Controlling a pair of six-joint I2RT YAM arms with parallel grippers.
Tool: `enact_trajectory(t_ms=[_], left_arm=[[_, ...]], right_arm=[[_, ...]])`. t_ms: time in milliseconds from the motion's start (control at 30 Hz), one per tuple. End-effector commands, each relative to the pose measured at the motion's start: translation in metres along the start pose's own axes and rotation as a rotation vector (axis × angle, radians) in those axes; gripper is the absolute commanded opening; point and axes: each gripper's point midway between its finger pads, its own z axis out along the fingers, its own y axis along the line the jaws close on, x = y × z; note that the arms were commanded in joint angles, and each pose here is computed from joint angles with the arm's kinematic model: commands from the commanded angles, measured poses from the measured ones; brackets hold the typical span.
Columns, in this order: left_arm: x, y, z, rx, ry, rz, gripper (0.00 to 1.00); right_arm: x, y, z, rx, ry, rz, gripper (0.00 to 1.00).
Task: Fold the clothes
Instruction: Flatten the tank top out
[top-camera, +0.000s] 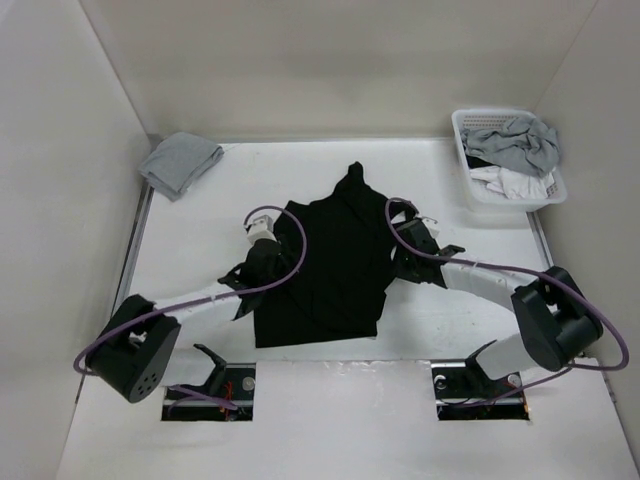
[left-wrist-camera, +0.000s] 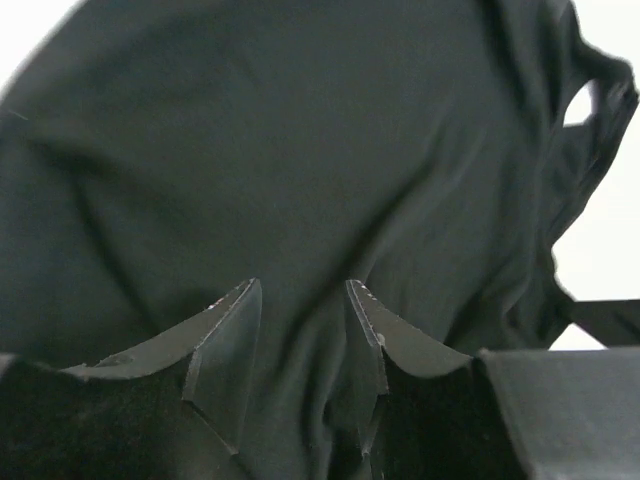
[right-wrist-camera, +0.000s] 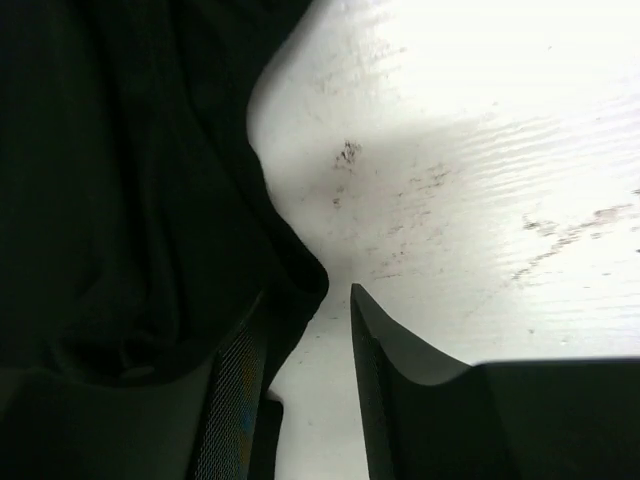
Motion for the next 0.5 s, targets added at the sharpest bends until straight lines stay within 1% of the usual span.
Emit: enact_trajectory(t_ms=[0, 33, 100, 133, 167, 233, 267, 300, 333, 400, 433, 467], left_arm=[[0.003, -0.010, 0.014, 0.017, 0.016, -0.018, 0.37], [0.005, -0.005, 0.016, 0.009, 0.022, -0.032, 0.37], [0.007, 0.009, 0.021, -0.018, 0.025, -0.062, 0.37], [0.007, 0.017, 0.024, -0.038, 0.025, -0.082, 0.37], [0.007, 0.024, 0.027, -0.055, 0.024, -0.099, 0.37], [0.008, 0.039, 0.033, -0.093, 0.029, -0.131, 0.37], [0.009, 0.048, 0.036, -0.108, 0.041, -0.158, 0.37], [0.009, 0.053, 0.037, -0.114, 0.049, -0.178, 0.37], [0.009, 0.056, 0.038, -0.118, 0.049, -0.189, 0.37], [0.007, 0.063, 0.037, -0.122, 0.042, -0.214, 0.37], [0.005, 0.066, 0.037, -0.122, 0.036, -0.222, 0.37], [0.004, 0.066, 0.037, -0.120, 0.035, -0.225, 0.37]], right_arm=[[-0.001, 0.031, 0.006, -0.123, 0.018, 0.041, 0.43], [0.000, 0.036, 0.008, -0.142, 0.025, 0.045, 0.40], [-0.007, 0.044, 0.008, -0.171, 0.011, 0.064, 0.12], [-0.019, 0.048, 0.000, -0.186, -0.042, 0.080, 0.02], [-0.032, 0.048, -0.009, -0.189, -0.095, 0.090, 0.00], [-0.040, 0.058, -0.048, -0.221, -0.187, 0.054, 0.00], [-0.039, 0.061, -0.072, -0.234, -0.199, 0.038, 0.00], [-0.032, 0.065, -0.106, -0.254, -0.198, 0.006, 0.00], [-0.029, 0.066, -0.124, -0.268, -0.196, -0.006, 0.00], [-0.025, 0.072, -0.186, -0.327, -0.202, -0.018, 0.00], [-0.026, 0.075, -0.210, -0.346, -0.205, -0.030, 0.00], [-0.029, 0.077, -0.223, -0.354, -0.211, -0.036, 0.00]])
